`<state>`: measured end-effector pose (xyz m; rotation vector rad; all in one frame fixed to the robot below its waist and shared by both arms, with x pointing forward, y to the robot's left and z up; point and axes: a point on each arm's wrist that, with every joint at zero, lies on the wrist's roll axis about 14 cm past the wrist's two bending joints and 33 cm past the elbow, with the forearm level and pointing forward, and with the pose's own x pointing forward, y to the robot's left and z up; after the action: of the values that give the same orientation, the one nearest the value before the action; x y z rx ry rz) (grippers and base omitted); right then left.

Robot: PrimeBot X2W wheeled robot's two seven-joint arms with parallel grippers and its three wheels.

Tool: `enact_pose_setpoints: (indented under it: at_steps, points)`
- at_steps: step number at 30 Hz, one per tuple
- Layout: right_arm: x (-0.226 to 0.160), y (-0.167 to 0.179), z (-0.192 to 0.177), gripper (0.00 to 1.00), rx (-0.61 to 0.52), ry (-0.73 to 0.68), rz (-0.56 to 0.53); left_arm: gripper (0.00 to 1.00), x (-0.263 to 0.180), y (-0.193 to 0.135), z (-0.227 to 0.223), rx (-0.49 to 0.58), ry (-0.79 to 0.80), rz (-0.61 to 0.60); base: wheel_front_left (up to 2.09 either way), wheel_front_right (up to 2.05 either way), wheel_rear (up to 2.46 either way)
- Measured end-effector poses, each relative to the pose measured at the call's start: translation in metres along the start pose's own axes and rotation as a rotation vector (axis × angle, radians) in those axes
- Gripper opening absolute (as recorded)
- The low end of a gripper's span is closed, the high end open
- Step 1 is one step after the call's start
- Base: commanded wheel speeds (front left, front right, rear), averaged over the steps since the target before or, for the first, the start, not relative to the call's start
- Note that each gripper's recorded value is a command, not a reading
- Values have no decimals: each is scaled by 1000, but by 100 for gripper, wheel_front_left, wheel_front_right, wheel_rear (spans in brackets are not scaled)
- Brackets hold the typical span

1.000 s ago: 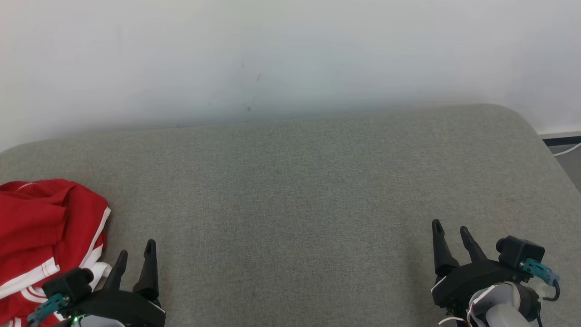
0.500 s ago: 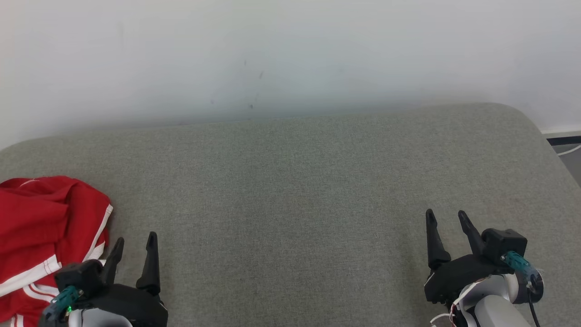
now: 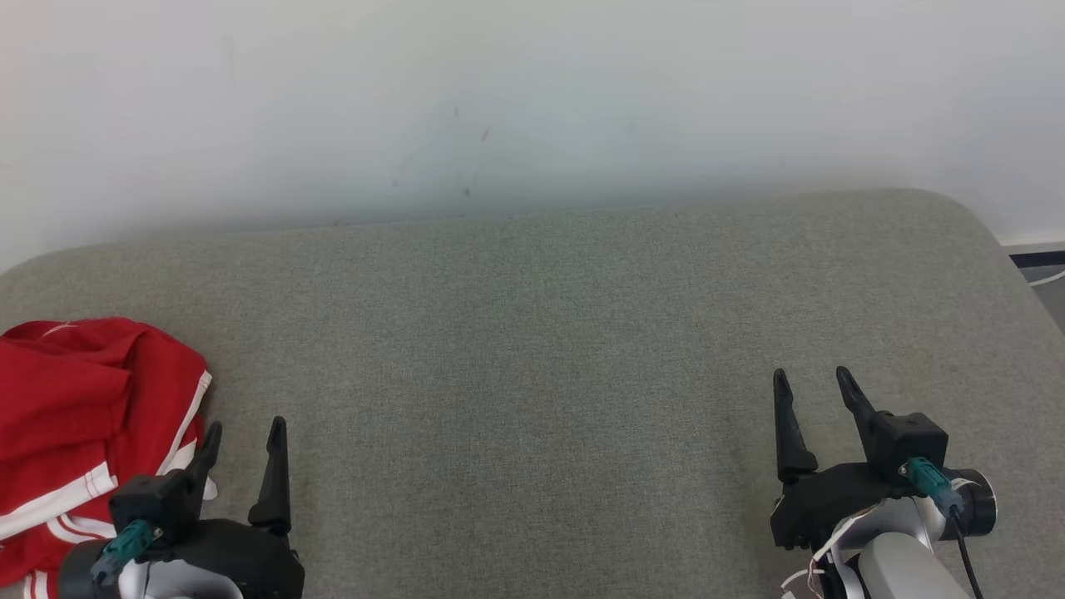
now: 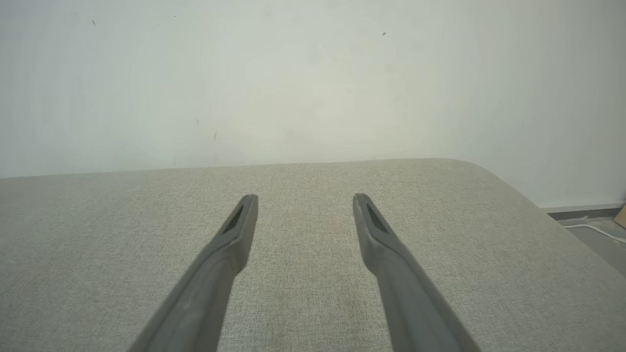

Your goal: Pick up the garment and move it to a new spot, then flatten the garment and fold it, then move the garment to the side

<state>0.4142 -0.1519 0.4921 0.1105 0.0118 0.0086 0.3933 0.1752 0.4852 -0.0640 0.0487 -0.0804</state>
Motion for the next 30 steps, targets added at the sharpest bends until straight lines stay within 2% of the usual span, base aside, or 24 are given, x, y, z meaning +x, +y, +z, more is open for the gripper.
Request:
enact_pose_setpoints:
  at_steps: [2, 7, 23, 30]
  points:
    - [0, -1, 1, 100, 5, -4, -6, 100, 0, 0, 0, 5, 1, -1, 0, 0, 0]
    - [0, -13, 3, 100, 104, -9, -64, 100, 0, 0, -2, 8, 5, -1, 0, 0, 0]
    - [-3, -8, -4, 100, 100, 9, -48, 100, 0, 0, 4, 8, -9, -3, 0, 0, 0]
    - [6, 17, -6, 100, 100, 15, 23, 100, -11, 15, 5, 26, -13, 36, 0, 0, 0]
